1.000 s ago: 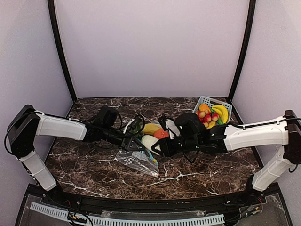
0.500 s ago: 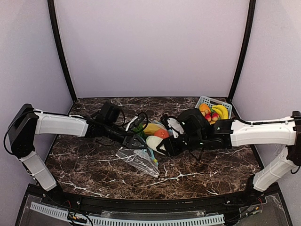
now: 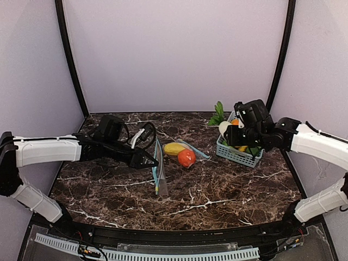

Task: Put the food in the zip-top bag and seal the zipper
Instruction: Place the fake vegetable in the bin.

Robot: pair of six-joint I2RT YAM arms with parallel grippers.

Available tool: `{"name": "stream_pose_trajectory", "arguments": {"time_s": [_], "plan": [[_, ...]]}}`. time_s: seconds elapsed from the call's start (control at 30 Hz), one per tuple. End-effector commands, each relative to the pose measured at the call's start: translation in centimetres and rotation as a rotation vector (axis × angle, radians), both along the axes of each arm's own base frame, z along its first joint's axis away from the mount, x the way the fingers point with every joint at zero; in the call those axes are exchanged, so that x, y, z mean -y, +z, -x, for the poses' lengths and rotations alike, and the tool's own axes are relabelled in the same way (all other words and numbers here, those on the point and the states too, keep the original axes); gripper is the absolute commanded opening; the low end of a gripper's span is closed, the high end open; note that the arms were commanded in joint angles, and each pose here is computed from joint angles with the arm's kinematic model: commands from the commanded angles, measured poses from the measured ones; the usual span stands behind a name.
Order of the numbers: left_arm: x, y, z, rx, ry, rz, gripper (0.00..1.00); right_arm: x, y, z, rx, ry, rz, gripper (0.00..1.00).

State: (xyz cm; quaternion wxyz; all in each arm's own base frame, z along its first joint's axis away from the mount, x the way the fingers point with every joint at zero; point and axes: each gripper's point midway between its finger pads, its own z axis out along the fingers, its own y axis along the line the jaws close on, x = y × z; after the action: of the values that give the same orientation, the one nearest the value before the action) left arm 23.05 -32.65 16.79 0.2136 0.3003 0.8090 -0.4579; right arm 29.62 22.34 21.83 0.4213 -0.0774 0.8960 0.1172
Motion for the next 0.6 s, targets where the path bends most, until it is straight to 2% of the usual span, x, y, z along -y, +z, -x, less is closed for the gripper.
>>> {"name": "stream_pose_trajectory", "arguments": {"time_s": [0.0,0.2,0.27,0.3,0.43,0.5,0.57], "plan": [[-1.2,0.5,1.5,0.038,-0.019,-0.006,0.01,6.4,-0.7,-3.4,0.02,-0.213,0.092,0.28],[-1.6,0.4,2.5,0.034,-0.013,-0.02,0.01,11.8,-4.3,-7.9,-0.02,-0.339,0.088,0.29],[-1.5,0.3,2.7,0.031,-0.008,-0.025,0.01,12.6,-5.6,-8.8,-0.041,-0.351,0.073,0.33],[-1.5,0.3,2.7,0.037,-0.001,-0.033,0.01,13.0,-6.1,-9.2,-0.05,-0.356,0.071,0.39],[-1.8,0.0,2.1,0.034,0.06,-0.062,0.01,13.7,-7.0,-9.9,-0.07,-0.369,0.089,0.78],[-1.9,-0.1,1.8,0.035,0.091,-0.073,0.01,13.8,-6.2,-9.8,-0.059,-0.366,0.087,0.88],[-2.0,-0.1,1.3,0.046,0.123,-0.086,0.01,14.0,-4.5,-9.3,-0.033,-0.368,0.075,0.94]]}}
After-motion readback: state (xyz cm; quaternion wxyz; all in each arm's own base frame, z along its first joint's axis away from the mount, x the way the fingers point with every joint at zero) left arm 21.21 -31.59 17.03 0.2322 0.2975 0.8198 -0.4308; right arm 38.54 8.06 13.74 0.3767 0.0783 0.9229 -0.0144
